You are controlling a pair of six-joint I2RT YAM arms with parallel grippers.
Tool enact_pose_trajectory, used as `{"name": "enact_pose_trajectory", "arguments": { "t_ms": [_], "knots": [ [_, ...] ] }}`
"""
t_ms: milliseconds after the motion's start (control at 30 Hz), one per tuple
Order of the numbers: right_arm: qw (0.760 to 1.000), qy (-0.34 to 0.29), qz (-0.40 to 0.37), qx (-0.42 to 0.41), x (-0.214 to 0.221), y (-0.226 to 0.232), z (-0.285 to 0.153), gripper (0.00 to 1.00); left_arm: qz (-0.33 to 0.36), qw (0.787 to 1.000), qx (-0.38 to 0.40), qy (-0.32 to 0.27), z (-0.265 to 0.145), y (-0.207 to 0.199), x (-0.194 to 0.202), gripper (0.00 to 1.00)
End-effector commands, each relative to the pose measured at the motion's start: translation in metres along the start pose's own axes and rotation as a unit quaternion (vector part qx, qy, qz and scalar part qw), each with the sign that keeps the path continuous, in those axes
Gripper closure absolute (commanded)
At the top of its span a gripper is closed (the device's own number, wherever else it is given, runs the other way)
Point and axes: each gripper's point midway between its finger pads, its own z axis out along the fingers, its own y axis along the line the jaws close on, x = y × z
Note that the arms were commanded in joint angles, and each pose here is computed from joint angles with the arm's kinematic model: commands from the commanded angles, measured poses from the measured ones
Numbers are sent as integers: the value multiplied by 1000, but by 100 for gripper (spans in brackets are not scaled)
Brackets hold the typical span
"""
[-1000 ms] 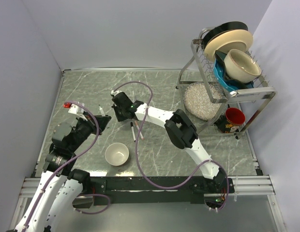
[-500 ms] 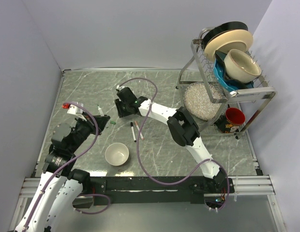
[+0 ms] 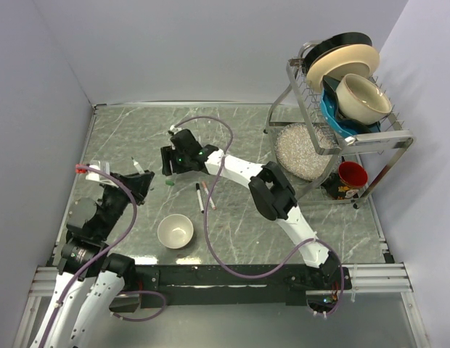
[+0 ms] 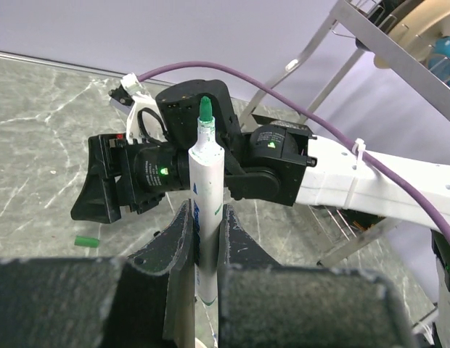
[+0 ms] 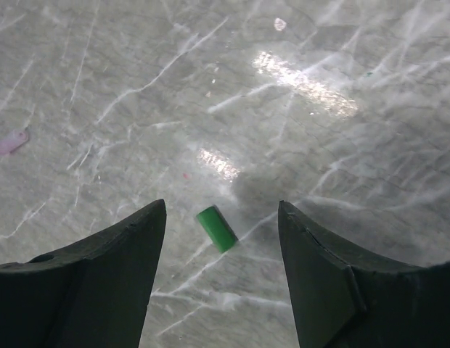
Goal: Insert the pens into the pen caps
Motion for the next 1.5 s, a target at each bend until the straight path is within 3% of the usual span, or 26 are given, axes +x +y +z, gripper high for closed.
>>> {"name": "enact_pose_trajectory", "arguments": {
  "t_ms": [0, 733, 967, 1467],
  "knots": [
    [999, -24, -29, -40, -15, 23, 1, 30, 1, 1000, -9, -18, 0, 2, -9, 99],
    [993, 17, -45, -105, 15, 54, 22, 33, 2, 1000, -10, -19, 0, 2, -10, 99],
    [983, 53, -85, -151, 39, 72, 16, 37, 2, 1000, -13, -20, 0, 3, -10, 99],
    [987, 87, -110, -74, 76, 32, -5, 43, -2, 1000, -14, -19, -1, 3, -9, 99]
  ]
}}
